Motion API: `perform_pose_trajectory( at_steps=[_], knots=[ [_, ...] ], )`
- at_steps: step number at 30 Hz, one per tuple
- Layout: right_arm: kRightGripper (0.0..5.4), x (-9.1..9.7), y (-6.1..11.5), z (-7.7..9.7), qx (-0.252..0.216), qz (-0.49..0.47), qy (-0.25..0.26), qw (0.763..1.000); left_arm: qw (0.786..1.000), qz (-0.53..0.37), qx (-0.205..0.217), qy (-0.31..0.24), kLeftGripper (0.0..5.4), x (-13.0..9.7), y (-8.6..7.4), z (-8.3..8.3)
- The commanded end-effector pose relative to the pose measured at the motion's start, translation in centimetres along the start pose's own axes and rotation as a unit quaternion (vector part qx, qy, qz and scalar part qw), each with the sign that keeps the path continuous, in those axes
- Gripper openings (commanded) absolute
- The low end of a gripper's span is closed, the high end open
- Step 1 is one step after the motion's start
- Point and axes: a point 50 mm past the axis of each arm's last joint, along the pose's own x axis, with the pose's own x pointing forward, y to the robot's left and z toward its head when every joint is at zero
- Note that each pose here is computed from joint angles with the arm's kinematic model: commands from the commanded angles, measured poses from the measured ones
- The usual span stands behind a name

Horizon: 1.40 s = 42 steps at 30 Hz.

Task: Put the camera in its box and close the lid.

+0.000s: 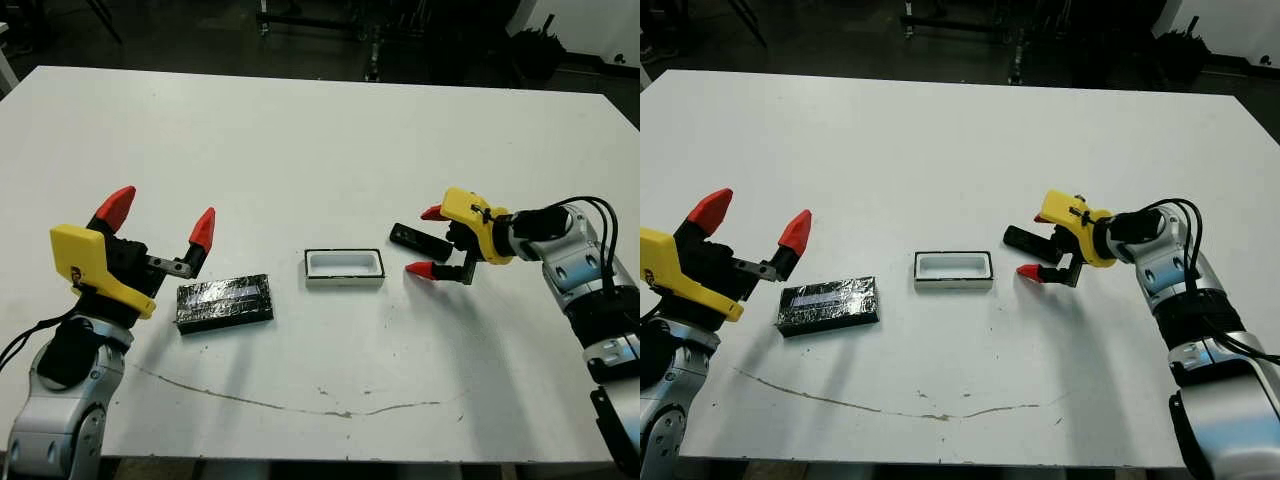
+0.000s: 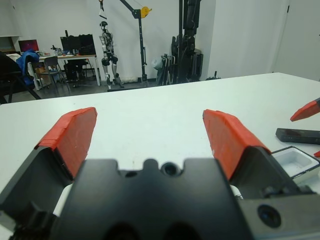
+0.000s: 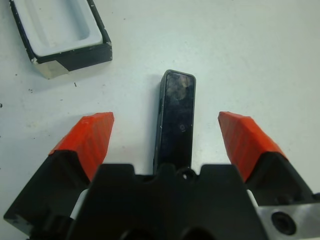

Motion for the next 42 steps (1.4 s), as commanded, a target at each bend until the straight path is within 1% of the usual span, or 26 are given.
perform_pose_trajectory(
  at_steps=[1, 3, 5, 10, 14, 16, 19, 25, 29, 32, 36, 39, 42],
  knots=[
    [4.94, 0.7, 0.9, -1.7, 0.03, -0.001, 0.029, 0.999, 1.0, 0.0, -0.006, 0.011, 5.4, -0.2, 0.2, -0.4],
    [4.63, 0.8, 1.0, -1.9, 0.05, -0.001, 0.029, 0.998, 1.0, 0.001, -0.006, 0.012, 5.4, -0.2, 0.2, -0.4],
    [4.42, 0.9, 1.0, -2.1, 0.062, -0.001, 0.033, 0.998, 1.0, 0.002, -0.001, 0.014, 5.4, -0.2, 0.1, -0.4],
    [3.8, 1.0, 1.2, -2.4, 0.098, 0.005, 0.031, 0.995, 1.0, 0.003, -0.004, 0.012, 5.4, -0.2, 0.1, -0.4],
    [3.23, 1.3, 1.4, -2.9, 0.15, 0.015, 0.028, 0.988, 1.0, 0.001, 0.004, 0.014, 5.4, -0.3, 0.2, -0.3],
    [2.96, 1.3, 1.5, -3.1, 0.162, 0.017, 0.026, 0.986, 1.0, 0.001, 0.002, 0.015, 5.4, -0.3, 0.2, -0.2],
    [2.6, 1.5, 1.8, -3.5, 0.194, 0.022, 0.029, 0.98, 1.0, 0.002, -0.003, 0.012, 5.4, -0.3, 0.3, -0.3],
    [1.77, 1.6, 2.1, -4.3, 0.224, 0.035, 0.028, 0.974, 1.0, 0.001, -0.004, 0.012, 5.4, -0.3, 0.4, -0.2],
    [1.67, 1.6, 2.2, -4.2, 0.227, 0.034, 0.026, 0.973, 1.0, -0.001, -0.002, 0.01, 5.4, -0.2, 0.3, -0.1],
    [1.67, 1.6, 2.1, -3.9, 0.21, 0.024, 0.015, 0.977, 1.0, -0.003, -0.001, 0.01, 5.4, -0.1, 0.3, -0.1],
    [1.67, 1.3, 2.0, -3.3, 0.202, -0.01, -0.004, 0.979, 1.0, -0.006, 0.001, 0.007, 5.4, 0.0, 0.3, -0.2],
    [1.67, 1.1, 1.6, -2.5, 0.197, -0.025, -0.008, 0.98, 1.0, -0.005, 0.005, 0.009, 5.4, 0.0, 0.2, -0.1],
    [1.67, 0.5, 0.9, -1.7, 0.185, -0.036, -0.026, 0.982, 1.0, -0.006, 0.006, 0.01, 5.4, 0.0, 0.2, -0.1]
  ],
)
